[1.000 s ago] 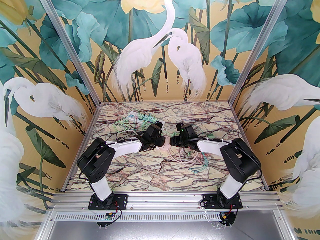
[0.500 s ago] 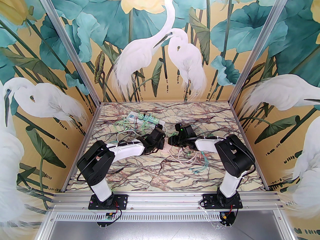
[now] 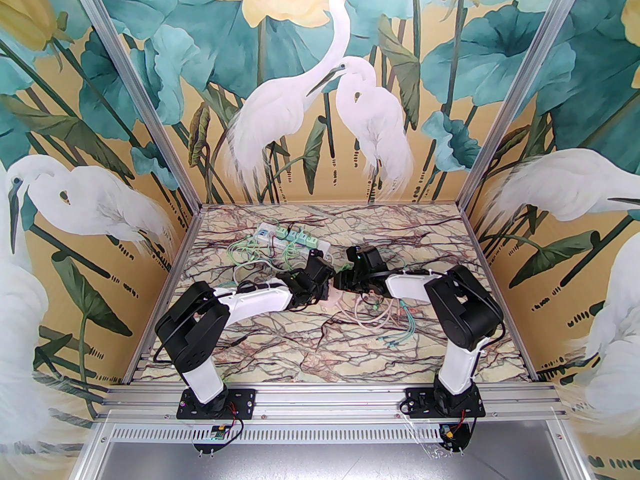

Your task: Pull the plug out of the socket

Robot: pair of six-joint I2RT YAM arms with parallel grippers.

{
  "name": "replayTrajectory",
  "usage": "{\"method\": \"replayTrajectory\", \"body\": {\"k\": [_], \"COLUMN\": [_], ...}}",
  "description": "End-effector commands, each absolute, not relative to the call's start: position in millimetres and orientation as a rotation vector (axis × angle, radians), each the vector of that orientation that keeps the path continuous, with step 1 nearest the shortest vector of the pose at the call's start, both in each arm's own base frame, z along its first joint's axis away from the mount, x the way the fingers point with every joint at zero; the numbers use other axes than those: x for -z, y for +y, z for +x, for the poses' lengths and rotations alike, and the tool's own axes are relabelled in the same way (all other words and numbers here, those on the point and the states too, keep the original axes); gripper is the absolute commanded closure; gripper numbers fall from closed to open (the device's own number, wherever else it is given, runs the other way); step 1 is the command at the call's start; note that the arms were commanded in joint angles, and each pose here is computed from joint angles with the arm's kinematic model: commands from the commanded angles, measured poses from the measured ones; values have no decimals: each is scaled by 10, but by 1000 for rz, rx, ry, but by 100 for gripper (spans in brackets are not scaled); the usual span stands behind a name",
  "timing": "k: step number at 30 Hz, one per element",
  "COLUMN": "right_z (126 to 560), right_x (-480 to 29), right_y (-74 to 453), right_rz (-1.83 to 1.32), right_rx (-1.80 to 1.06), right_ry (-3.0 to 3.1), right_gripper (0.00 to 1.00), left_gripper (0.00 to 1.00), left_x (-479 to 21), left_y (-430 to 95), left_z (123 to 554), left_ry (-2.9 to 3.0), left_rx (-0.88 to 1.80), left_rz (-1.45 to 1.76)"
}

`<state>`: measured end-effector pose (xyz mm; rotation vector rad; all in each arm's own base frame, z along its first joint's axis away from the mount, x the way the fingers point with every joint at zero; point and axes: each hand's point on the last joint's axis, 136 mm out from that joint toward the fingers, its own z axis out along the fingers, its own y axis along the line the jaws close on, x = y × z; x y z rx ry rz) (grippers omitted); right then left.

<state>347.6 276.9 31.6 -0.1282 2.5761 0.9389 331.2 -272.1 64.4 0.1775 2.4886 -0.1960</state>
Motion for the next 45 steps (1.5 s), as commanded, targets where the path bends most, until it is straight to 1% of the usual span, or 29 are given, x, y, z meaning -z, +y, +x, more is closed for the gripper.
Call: {"method": "replayTrajectory", "body": {"k": [1,3,9,14,17,24,28,33,38,41,45], "right_z": [3166,3119,3111,3106,3107,3107,3106,3089,3077,3068,3069], "right_x": [89,144,236,287,287,318,307,323,348,361,364], "right_y": [2699,2736,2706,2700,2700,2686,2704,2725,2756,2772,2763], "right_rz": [-151,-170,-162,-163,-162,-161,-169,-187,-199,-208,-206], "right_rx": [-789,-777,-738,-726,-725,-707,-707,-694,-694,-688,-681], "right_ry": [2744,2767,2796,2813,2812,2820,2818,2822,2831,2836,2839], "right_gripper": [62,63,65,67,67,69,69,69,69,69,69], "left_gripper": [80,81,80,81,81,81,81,82,82,82,83], "left_x": [-600,-604,-580,-562,-622,-798,-842,-802,-737,-681,-646], "left_y": [-2870,-2898,-3008,-2975,-2950,-2817,-2812,-2841,-2926,-2978,-2988], "left_z": [3166,3166,3096,3082,3091,3141,3136,3142,3108,3084,3068], "left_ry": [2539,2519,2477,2485,2500,2522,2516,2522,2490,2476,2479], "left_rx": [183,110,42,49,128,423,439,372,132,39,40], "left_rz": [238,279,367,332,281,99,93,139,287,348,341]}}
